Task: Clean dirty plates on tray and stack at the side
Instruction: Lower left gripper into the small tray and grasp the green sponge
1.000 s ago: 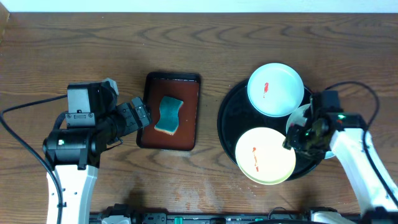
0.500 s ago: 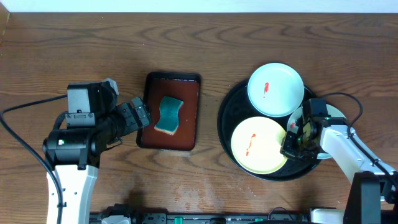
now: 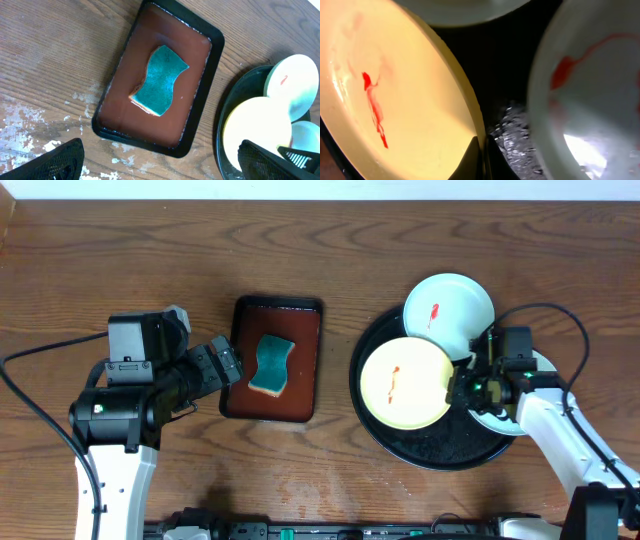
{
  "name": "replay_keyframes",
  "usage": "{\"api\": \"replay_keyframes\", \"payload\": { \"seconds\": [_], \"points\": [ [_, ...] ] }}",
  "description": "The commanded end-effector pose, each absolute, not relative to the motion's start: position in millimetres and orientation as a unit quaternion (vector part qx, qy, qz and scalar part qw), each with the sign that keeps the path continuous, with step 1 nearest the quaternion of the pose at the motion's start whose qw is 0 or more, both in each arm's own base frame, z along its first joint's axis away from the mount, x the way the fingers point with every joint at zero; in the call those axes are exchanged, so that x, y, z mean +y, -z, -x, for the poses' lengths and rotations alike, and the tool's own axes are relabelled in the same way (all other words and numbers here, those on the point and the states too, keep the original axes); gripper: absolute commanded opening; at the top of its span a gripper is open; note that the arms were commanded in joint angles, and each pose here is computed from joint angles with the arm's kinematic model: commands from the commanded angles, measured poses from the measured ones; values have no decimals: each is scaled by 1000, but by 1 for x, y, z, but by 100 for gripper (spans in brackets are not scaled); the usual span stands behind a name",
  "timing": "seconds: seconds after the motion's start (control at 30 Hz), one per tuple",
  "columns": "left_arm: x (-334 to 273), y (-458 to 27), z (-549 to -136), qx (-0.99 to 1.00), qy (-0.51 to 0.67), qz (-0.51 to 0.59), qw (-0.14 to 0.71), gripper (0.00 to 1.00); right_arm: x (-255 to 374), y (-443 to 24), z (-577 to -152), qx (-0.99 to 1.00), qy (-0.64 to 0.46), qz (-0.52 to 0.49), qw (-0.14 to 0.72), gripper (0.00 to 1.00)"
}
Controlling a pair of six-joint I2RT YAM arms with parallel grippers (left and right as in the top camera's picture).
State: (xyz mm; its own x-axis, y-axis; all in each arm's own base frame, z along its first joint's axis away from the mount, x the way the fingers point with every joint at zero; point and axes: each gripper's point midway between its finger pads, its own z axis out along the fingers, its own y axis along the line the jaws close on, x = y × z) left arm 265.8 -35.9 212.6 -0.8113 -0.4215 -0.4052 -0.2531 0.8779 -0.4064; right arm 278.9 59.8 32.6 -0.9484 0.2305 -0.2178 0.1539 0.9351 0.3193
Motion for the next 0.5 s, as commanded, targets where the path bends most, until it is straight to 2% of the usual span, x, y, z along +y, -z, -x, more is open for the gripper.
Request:
{"api": "replay_keyframes", "payload": {
  "seconds": [0.0, 0.03, 0.23, 0.37, 0.47],
  "points": [
    [-37, -209, -270, 939, 171, 174, 241, 99, 71, -33, -278, 977, -161, -70, 120, 20],
    [-37, -206, -270, 941, 170, 172, 236, 99, 71, -33, -278, 977, -159, -70, 121, 25],
    [-46, -184, -279, 957, 161, 135, 200, 95, 64, -38, -291, 974, -156, -77, 148, 25],
    [-61, -158, -289, 972, 135, 87, 169, 90, 79, -58, -299, 964, -206, 3, 167, 28],
    [-68, -131, -297, 983, 96, 65, 142, 88, 81, -71, -302, 963, -205, 23, 175, 32]
  ]
}}
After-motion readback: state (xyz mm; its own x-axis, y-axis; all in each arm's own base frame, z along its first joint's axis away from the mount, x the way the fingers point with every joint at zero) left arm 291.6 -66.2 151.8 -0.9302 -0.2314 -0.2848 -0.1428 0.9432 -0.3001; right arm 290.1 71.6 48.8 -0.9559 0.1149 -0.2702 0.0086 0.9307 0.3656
